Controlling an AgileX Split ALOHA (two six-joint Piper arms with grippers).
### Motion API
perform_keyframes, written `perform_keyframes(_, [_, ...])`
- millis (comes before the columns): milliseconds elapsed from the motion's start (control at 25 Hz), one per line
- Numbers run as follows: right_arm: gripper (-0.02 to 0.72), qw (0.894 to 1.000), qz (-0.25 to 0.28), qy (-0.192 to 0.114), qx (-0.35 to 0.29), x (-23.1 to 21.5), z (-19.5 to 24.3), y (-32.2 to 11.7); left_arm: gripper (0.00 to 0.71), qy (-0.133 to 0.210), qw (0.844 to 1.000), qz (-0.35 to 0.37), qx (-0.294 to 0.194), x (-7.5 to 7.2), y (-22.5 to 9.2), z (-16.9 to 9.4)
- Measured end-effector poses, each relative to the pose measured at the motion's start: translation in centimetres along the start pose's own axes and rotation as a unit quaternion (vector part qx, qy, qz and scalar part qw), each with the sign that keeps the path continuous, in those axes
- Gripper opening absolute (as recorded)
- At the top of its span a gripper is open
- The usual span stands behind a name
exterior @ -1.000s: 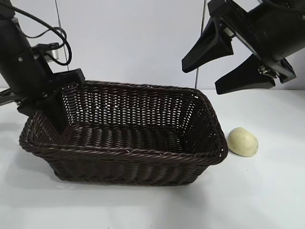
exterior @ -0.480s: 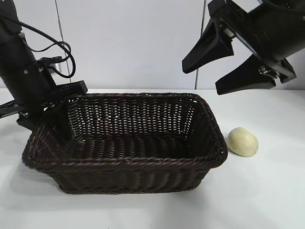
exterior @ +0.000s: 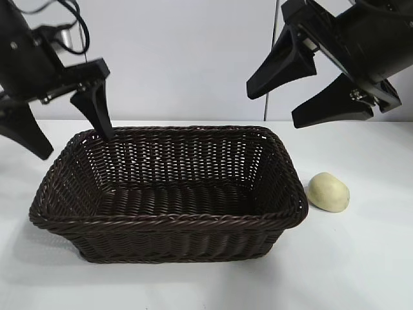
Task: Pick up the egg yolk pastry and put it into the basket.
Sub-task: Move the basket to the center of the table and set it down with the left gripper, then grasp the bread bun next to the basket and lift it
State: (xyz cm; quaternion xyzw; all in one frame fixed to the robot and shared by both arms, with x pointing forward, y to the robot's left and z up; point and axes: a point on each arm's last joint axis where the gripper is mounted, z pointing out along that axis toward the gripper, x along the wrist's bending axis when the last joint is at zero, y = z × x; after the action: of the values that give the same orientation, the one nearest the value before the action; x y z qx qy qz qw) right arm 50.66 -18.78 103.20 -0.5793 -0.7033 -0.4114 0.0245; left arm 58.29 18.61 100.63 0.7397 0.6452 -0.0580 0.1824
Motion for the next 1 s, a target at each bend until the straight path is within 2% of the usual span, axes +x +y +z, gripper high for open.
perform_keyframes(560, [0.54, 1.0, 0.0, 0.0, 0.0, 0.0, 0.0, 0.0, 0.629, 0.019, 0.997, 0.039, -0.06, -1.0, 1.8, -3.8])
perform_keyframes(680, [0.54, 1.0, 0.0, 0.0, 0.0, 0.0, 0.0, 0.0, 0.629, 0.048, 0.995, 0.057, -0.064, -0.6, 2.0, -4.1])
perform_keyframes(880, [0.54, 1.0, 0.0, 0.0, 0.0, 0.0, 0.0, 0.0, 0.629, 0.108, 0.99, 0.084, -0.044, 0.6, 1.7, -4.3])
perform_keyframes(1000, [0.54, 1.0, 0.0, 0.0, 0.0, 0.0, 0.0, 0.0, 0.629, 0.12, 0.99, 0.071, -0.038, 1.6, 1.7, -4.6])
